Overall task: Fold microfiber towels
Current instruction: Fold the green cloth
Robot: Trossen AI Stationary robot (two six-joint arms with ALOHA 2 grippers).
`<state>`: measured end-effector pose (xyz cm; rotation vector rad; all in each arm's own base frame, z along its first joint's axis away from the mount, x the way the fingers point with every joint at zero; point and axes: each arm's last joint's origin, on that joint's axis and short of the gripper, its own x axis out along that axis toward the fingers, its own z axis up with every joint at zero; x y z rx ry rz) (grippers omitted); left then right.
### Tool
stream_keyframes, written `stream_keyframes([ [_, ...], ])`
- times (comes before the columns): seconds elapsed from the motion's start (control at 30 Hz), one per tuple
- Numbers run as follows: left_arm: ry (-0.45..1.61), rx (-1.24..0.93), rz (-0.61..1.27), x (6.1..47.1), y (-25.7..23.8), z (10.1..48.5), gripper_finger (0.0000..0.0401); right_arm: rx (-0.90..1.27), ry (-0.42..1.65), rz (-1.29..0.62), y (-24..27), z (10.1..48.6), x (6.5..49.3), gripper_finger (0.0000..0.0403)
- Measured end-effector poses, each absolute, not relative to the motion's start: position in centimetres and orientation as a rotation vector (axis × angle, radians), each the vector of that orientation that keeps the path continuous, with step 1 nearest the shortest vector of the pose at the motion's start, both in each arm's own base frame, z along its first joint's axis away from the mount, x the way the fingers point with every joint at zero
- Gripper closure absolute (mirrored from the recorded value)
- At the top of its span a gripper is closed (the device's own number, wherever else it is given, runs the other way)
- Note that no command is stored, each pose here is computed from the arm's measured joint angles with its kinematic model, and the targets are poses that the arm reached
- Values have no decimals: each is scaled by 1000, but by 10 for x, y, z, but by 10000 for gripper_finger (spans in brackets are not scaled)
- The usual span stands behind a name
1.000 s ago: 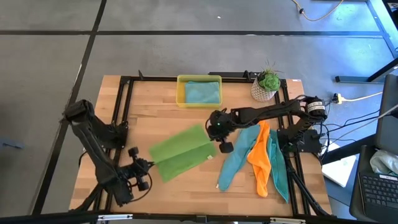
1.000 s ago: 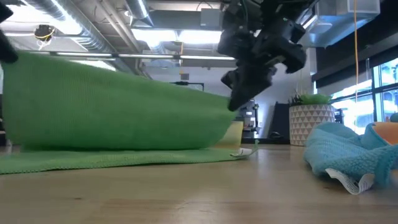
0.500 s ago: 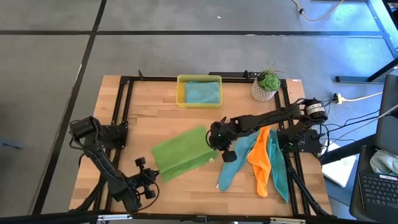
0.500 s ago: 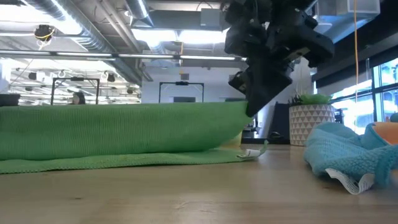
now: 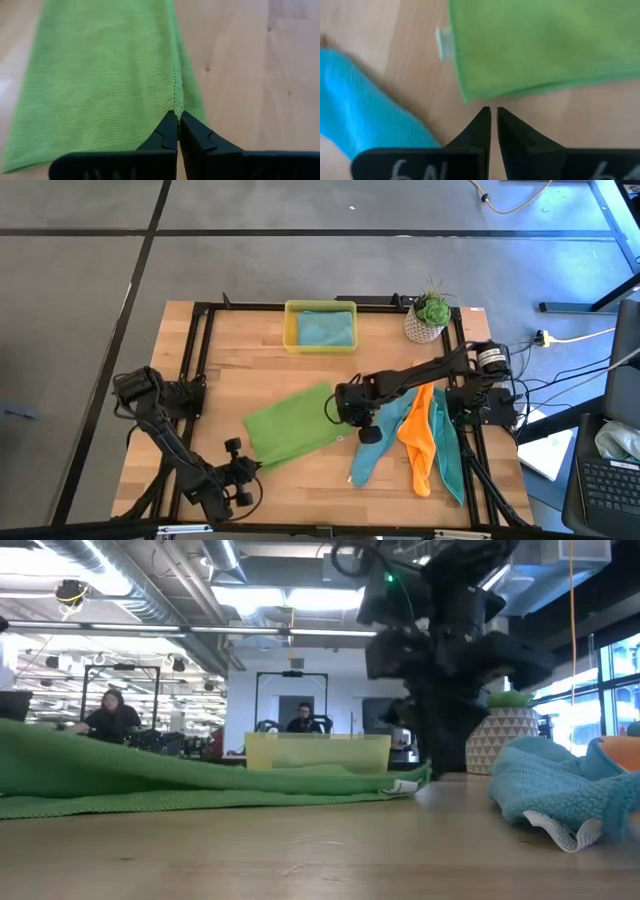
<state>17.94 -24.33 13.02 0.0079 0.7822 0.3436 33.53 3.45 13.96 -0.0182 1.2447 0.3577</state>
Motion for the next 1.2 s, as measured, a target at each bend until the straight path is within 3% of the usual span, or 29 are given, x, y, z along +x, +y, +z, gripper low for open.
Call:
stream_keyframes([
  [0.43, 921, -17, 263, 198, -238, 128, 401, 20, 1367, 379, 35, 138, 323, 366],
  [0.67, 934, -47, 122, 210, -244, 131, 401, 12, 1366, 256, 33, 148, 321, 370],
  [0.83, 1032, -73, 61, 212, -242, 130, 401, -30, 1315, 242, 39, 157, 321, 396],
  [0.97, 1058, -82, 50, 213, -240, 131, 401, -77, 1267, 204, 43, 165, 321, 394],
  [1.07, 1050, -64, 68, 211, -237, 134, 401, -153, 1166, 135, 49, 172, 327, 394],
  [1.2, 979, -59, 98, 210, -233, 148, 398, -172, 961, 206, 66, 180, 342, 398],
])
